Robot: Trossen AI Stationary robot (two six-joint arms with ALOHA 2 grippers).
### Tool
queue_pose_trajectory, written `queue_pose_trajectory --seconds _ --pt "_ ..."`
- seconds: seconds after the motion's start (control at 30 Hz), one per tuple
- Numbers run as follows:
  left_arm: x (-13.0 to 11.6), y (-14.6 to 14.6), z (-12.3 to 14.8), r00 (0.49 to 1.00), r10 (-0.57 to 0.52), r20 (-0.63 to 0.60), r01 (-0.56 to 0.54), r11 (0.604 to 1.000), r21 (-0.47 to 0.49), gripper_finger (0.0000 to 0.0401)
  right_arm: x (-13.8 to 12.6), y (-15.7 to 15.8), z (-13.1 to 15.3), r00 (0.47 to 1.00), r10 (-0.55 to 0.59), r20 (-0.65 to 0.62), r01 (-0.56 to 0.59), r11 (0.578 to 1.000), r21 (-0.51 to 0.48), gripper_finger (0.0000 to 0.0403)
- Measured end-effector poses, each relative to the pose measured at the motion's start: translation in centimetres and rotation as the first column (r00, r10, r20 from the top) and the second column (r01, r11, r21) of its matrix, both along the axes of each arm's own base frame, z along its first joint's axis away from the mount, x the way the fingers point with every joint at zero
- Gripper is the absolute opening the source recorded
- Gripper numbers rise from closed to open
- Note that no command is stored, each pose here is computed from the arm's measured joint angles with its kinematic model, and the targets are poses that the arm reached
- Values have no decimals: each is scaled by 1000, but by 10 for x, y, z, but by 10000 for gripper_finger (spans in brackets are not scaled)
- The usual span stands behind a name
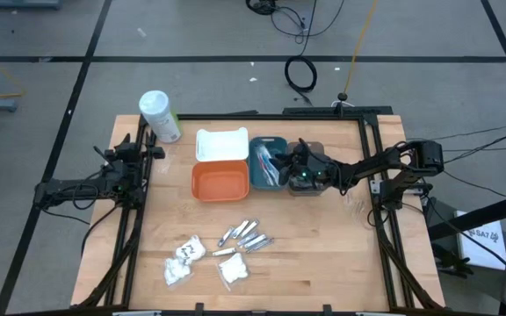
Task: Pick & Place Travel size toiletries
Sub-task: Put the cotton pack into the white bin
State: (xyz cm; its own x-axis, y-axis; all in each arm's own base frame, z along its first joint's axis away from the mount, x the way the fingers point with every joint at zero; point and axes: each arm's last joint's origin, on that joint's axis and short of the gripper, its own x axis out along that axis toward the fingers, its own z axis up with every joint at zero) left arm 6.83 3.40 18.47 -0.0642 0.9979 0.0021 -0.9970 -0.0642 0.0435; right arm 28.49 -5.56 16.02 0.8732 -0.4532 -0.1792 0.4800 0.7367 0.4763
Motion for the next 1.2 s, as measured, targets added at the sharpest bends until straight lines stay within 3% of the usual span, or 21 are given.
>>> queue_pose_trajectory --seconds 0.13,0.23,0.33,0.47,0.6,0.87,1.1,1.2 --pt "0 0 0 1000 0 0 0 1000 0 285 1 0 4 999 11 46 -12 1000 11 181" --pt "0 0 0 1000 0 0 0 1000 0 285 3 4 12 976 148 159 -161 984 75 182" --pt "0 0 0 1000 0 1 0 1000 0 285 0 13 34 872 380 309 -420 905 73 178" --pt "0 0 0 1000 0 0 0 1000 0 285 -10 26 54 681 625 382 -692 720 55 170" --pt "0 0 0 1000 0 0 0 1000 0 285 -26 53 66 546 738 396 -796 604 -29 163" --pt "0 0 0 1000 -1 0 1 1000 0 285 -77 104 77 351 857 377 -823 475 -313 159" --pt "0 0 0 1000 -1 0 1 1000 0 285 -118 103 55 384 873 300 -766 483 -425 159" --pt "0 0 0 1000 0 0 0 1000 0 285 -133 99 40 446 852 274 -717 523 -460 159"
